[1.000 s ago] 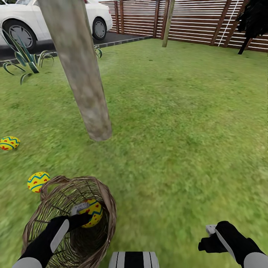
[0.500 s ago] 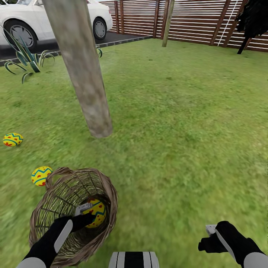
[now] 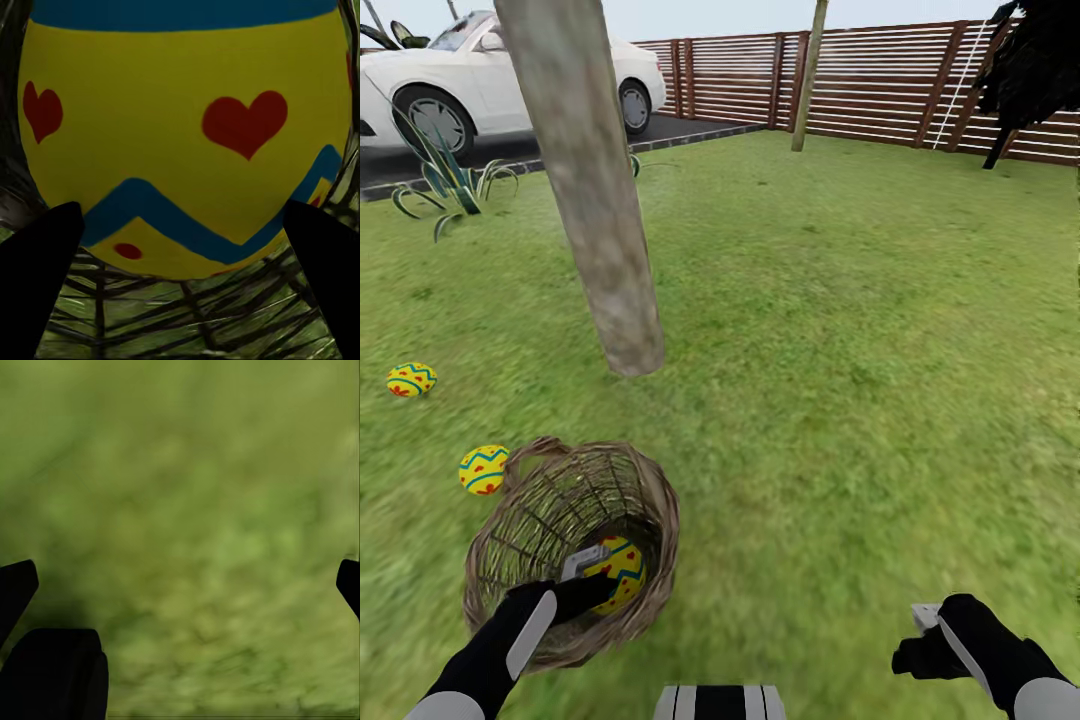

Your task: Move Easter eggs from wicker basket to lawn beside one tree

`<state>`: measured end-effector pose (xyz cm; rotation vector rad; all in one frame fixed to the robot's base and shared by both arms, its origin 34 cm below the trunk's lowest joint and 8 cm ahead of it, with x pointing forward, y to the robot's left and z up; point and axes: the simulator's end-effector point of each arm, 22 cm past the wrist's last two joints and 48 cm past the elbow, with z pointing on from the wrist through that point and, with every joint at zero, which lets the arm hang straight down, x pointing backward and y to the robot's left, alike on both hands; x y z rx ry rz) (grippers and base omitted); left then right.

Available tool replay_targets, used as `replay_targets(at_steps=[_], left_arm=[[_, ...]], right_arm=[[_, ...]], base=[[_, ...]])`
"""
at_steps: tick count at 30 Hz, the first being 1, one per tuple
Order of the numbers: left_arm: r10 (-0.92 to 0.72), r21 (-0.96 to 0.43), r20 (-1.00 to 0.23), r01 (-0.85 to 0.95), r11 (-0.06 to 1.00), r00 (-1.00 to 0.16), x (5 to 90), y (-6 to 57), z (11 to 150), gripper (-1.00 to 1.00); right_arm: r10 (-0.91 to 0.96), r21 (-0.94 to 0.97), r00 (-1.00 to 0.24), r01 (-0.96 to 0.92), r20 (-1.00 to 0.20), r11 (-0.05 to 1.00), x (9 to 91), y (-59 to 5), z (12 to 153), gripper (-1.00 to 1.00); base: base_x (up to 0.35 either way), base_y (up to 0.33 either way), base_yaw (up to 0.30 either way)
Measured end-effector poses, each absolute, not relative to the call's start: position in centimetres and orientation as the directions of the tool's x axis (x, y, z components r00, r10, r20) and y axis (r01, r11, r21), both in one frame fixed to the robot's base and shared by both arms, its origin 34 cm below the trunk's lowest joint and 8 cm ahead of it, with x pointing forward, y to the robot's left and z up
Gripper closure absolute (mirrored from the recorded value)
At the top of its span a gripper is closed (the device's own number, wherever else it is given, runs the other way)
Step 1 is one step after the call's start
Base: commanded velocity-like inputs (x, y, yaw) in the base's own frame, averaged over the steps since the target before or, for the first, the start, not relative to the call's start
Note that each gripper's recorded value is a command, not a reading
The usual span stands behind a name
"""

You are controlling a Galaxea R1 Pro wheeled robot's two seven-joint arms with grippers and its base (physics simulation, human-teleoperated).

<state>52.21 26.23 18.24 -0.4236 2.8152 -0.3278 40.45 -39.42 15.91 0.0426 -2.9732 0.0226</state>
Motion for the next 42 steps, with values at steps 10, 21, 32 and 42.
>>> replay_targets(at_steps=[10, 21, 32, 42], left_arm=[[-0.319, -0.276, -0.268, -0.245, 0.930, -0.909, 53.4, 26.1, 19.9, 1.00], [-0.319, -0.288, -0.279, -0.237, 0.928, -0.906, 53.8, 25.2, 20.7, 1.00], [-0.320, -0.303, -0.318, -0.225, 0.926, -0.893, 55.1, 24.8, 22.8, 1.00], [-0.319, -0.312, -0.355, -0.210, 0.927, -0.879, 56.2, 24.7, 24.9, 1.00]], right_arm=[[-0.027, -0.014, -0.991, -0.029, 0.134, 0.999, 41.6, -39.4, 17.1, -1.00], [-0.027, -0.014, -0.993, -0.029, 0.118, 0.999, 42.1, -39.4, 17.7, -1.00], [-0.028, -0.014, -0.997, -0.029, 0.073, 0.999, 43.5, -39.3, 19.3, -1.00], [-0.028, -0.015, -0.999, -0.029, 0.033, 0.999, 44.7, -39.3, 20.9, -1.00]], base=[[-0.164, 0.000, 0.000], [0.000, 0.000, 0.000], [0.000, 0.000, 0.000], [0.000, 0.000, 0.000]])
